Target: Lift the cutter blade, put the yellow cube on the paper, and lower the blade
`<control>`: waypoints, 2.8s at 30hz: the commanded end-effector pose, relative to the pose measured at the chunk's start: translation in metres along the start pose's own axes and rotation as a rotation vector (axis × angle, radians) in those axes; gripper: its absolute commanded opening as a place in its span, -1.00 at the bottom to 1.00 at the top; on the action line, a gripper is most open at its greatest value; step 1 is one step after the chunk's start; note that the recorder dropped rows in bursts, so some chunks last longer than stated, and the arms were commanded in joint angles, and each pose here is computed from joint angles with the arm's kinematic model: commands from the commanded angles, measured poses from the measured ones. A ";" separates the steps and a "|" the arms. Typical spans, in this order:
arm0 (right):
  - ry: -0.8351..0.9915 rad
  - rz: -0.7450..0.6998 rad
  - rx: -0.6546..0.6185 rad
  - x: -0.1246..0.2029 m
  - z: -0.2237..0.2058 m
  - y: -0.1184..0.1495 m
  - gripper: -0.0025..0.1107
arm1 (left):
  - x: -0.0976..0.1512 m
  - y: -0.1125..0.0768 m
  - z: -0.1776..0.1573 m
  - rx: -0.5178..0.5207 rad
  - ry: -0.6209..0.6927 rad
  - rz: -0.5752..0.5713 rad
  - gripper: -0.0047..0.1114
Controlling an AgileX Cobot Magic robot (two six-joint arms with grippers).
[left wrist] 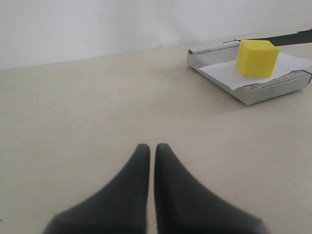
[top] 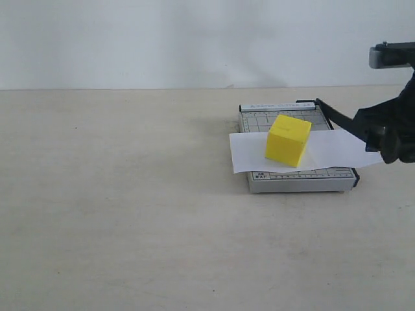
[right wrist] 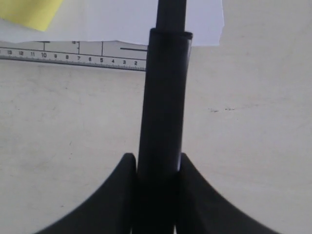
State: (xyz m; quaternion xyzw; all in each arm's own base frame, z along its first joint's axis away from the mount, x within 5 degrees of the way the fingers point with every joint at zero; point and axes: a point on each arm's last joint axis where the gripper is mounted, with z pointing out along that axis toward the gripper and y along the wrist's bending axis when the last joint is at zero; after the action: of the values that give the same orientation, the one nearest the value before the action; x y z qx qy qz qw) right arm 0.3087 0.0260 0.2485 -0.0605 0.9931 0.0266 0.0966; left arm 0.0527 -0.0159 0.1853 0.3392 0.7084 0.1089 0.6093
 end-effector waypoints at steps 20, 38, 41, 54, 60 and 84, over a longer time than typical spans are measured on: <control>0.040 0.010 -0.023 0.036 0.052 0.001 -0.96 | 0.001 -0.001 0.001 0.003 0.011 0.006 -0.84; -0.002 0.028 -0.033 0.034 0.055 0.002 -0.96 | 0.001 -0.001 0.001 0.001 0.008 0.006 -0.84; -0.018 0.029 -0.031 0.033 0.055 0.002 -0.96 | 0.001 -0.001 0.001 0.001 0.008 0.006 -0.84; -0.039 0.043 -0.015 0.059 0.083 0.000 -0.96 | 0.001 -0.001 0.001 0.001 0.008 0.006 -0.84; -0.051 0.043 -0.012 0.059 0.083 0.000 -0.96 | 0.001 -0.001 0.001 0.001 0.008 0.006 -0.84; -0.074 0.046 -0.006 0.064 0.089 -0.001 -0.96 | 0.001 -0.001 0.001 0.001 0.008 0.006 -0.84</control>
State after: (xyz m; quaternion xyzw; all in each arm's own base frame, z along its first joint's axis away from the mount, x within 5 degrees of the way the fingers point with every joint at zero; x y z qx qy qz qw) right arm 0.2699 0.0234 0.1575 -0.0334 0.9851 0.0321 0.1659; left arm 0.0527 -0.0159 0.1853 0.3399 0.7081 0.1094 0.6092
